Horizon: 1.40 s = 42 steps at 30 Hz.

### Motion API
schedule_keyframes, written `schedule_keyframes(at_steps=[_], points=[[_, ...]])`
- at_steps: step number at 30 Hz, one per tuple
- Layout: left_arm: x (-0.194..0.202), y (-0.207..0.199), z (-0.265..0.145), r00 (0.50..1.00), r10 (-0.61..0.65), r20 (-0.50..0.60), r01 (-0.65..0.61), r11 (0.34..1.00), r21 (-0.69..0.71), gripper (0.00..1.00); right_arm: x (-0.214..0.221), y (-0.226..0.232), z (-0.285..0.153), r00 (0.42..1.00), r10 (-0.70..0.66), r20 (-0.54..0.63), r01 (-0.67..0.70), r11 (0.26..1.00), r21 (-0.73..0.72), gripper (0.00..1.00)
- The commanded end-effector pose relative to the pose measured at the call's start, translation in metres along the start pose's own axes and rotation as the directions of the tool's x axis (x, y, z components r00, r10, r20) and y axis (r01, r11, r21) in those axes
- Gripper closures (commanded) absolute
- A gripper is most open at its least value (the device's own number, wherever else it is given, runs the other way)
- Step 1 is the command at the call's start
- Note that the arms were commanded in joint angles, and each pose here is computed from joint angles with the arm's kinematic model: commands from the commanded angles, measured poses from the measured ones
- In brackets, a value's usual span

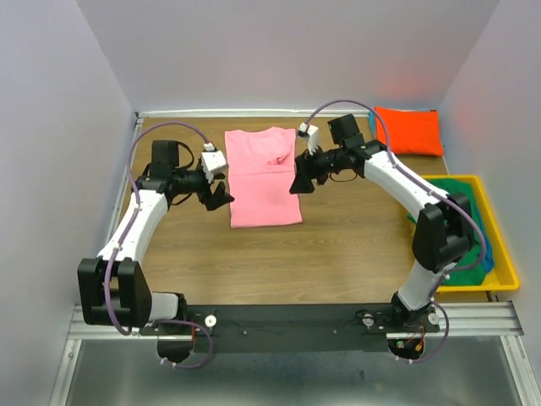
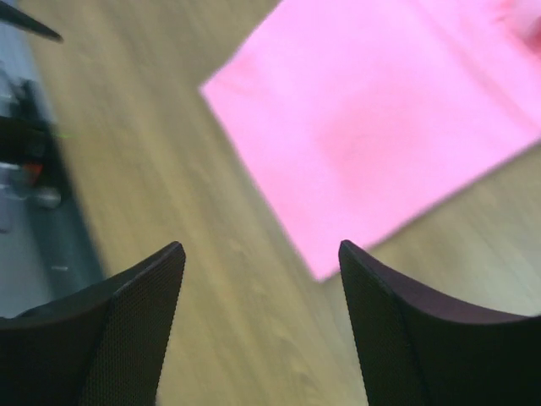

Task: Fold and stack the t-shirts
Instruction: Fold the tshirt

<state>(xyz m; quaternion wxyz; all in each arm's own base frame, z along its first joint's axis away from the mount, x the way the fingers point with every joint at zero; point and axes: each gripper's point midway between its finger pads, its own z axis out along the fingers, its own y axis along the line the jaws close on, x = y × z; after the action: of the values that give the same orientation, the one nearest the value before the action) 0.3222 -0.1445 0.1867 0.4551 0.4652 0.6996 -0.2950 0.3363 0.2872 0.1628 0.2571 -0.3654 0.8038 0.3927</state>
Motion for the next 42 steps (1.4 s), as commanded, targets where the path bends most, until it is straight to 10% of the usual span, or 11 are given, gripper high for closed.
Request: schedule_keyframes(at_steps=[1,7,31,39,42], points=[[0.063,-0.018,-0.002,0.906,0.354,-0.232,-0.344,0.935,0.083,0.27,0.047,-0.045,-0.012,0.929,-0.288,-0.232,0.335,0.922,0.197,0.32],[0.096,-0.055,0.032,0.754,0.593,-0.282,-0.548,0.805,0.227,0.63,0.065,-0.043,0.013,0.816,-0.475,-0.328,0.547,0.819,0.173,0.47],[0.158,-0.045,0.069,0.73,0.567,-0.383,-0.457,0.821,0.343,0.58,0.146,-0.062,0.062,0.665,-0.604,-0.44,0.688,0.724,0.047,0.49],[0.169,-0.049,0.067,0.729,0.555,-0.402,-0.415,0.824,0.385,0.87,0.149,-0.06,0.056,0.644,-0.622,-0.445,0.708,0.705,0.039,0.99],[0.159,-0.047,0.069,0.738,0.549,-0.392,-0.417,0.828,0.374,0.97,0.139,-0.054,0.051,0.652,-0.63,-0.423,0.712,0.7,0.056,1.0]])
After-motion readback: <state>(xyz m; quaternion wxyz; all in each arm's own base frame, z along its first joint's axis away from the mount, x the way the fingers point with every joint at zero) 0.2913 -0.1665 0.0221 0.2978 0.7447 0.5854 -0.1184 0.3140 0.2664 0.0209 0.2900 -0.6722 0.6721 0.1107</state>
